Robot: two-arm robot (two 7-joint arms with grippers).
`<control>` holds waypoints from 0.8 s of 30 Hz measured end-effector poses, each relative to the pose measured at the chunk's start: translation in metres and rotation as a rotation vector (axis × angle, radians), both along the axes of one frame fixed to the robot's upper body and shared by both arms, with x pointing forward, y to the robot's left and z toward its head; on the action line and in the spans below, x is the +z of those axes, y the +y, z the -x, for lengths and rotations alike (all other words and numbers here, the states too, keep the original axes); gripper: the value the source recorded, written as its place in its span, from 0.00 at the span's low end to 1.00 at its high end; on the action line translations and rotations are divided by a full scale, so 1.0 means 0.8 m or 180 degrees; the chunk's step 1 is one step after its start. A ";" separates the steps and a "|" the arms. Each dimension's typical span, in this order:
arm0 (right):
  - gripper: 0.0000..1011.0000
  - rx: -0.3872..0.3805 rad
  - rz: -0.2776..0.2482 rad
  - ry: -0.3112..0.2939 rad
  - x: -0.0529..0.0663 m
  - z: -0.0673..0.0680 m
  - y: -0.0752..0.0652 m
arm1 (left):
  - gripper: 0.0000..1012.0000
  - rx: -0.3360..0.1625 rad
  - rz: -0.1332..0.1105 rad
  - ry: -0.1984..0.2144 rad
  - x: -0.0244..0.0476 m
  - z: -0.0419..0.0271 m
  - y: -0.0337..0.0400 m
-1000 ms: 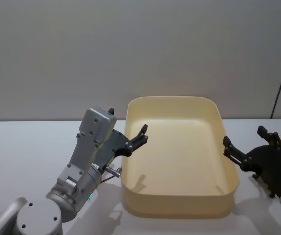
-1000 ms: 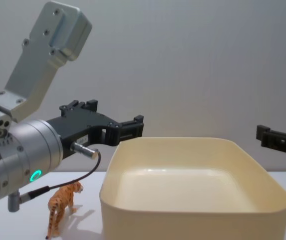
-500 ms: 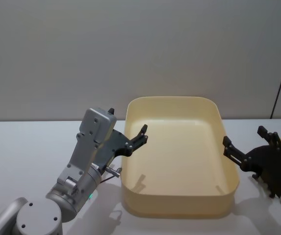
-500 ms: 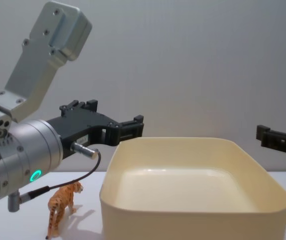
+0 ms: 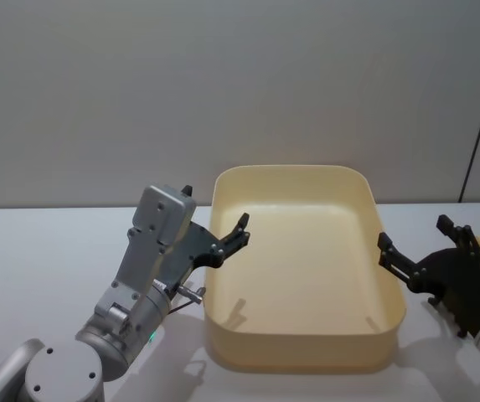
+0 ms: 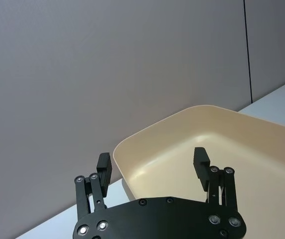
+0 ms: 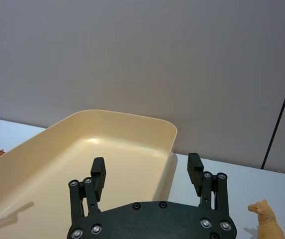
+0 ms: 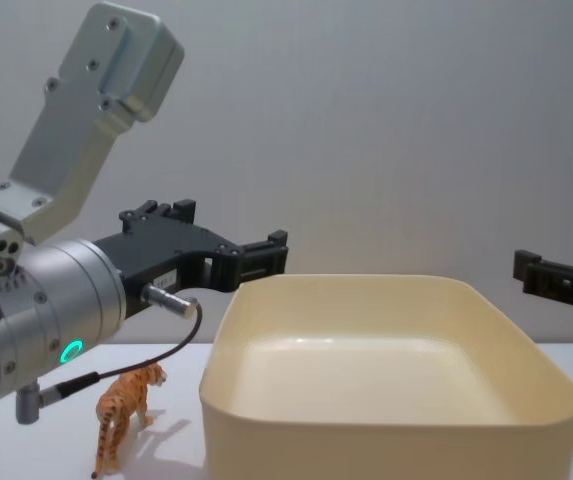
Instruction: Pick up the toy alternately with two hands and place it into the central storage box.
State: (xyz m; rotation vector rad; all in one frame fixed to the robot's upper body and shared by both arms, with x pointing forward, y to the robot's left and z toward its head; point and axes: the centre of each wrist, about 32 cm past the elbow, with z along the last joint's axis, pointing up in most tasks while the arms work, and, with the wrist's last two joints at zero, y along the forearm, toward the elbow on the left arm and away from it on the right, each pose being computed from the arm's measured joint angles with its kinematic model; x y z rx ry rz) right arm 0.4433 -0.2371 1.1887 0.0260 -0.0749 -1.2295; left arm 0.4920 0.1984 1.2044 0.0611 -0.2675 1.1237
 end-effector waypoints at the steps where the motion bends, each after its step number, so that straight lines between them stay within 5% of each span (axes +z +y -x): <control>1: 0.99 0.0000 0.0000 0.0000 0.000 0.000 0.000 | 0.99 0.0000 0.0000 0.0000 0.0000 0.0000 0.0000; 24: 0.99 -0.0005 0.0011 0.0001 0.000 0.000 -0.002 | 0.99 0.0000 0.0000 0.0000 0.0000 0.0000 0.0000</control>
